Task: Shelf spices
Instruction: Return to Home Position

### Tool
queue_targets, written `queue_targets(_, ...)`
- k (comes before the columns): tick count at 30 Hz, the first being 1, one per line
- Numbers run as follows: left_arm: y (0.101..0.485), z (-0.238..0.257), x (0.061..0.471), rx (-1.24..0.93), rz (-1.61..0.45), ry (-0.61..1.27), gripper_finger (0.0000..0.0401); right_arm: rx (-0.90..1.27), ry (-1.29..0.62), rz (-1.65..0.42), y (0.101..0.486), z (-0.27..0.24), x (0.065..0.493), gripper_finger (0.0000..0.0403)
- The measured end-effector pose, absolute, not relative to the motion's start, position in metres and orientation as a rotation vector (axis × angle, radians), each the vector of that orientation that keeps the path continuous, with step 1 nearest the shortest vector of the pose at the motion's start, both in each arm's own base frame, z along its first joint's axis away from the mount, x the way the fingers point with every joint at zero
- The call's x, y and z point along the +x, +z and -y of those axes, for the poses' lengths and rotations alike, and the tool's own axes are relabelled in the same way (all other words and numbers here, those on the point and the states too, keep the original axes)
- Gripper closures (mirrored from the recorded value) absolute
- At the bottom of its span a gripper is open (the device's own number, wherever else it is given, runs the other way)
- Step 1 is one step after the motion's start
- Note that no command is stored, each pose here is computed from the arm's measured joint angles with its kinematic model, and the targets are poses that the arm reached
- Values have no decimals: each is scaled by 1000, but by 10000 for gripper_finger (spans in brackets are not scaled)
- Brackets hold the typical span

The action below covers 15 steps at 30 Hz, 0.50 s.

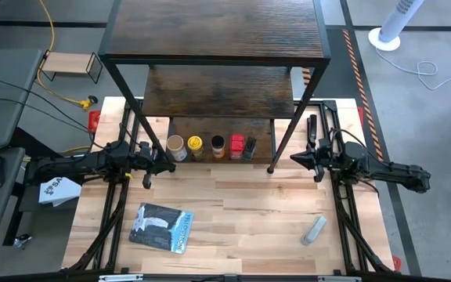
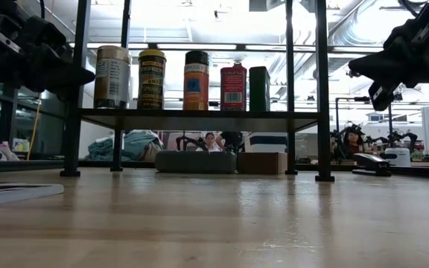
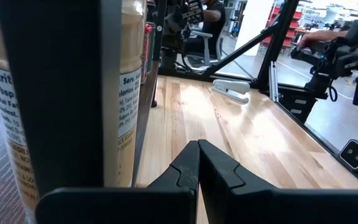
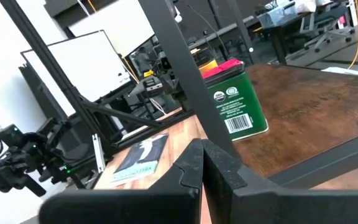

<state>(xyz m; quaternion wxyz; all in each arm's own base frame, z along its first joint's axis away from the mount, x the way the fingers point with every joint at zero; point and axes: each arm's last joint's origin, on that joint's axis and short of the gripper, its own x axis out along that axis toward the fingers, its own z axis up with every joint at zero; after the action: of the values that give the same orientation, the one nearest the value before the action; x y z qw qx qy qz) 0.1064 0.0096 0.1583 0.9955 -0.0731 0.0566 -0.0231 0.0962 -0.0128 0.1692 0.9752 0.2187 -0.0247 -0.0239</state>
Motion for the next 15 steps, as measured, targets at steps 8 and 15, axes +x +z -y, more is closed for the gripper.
queue_targets(8,158,-10,106,-146,-114,-46,400,441,-50,43,169,13,97,402)
queue_targets(15,158,-10,106,-146,-111,-46,400,441,-50,43,169,13,97,402)
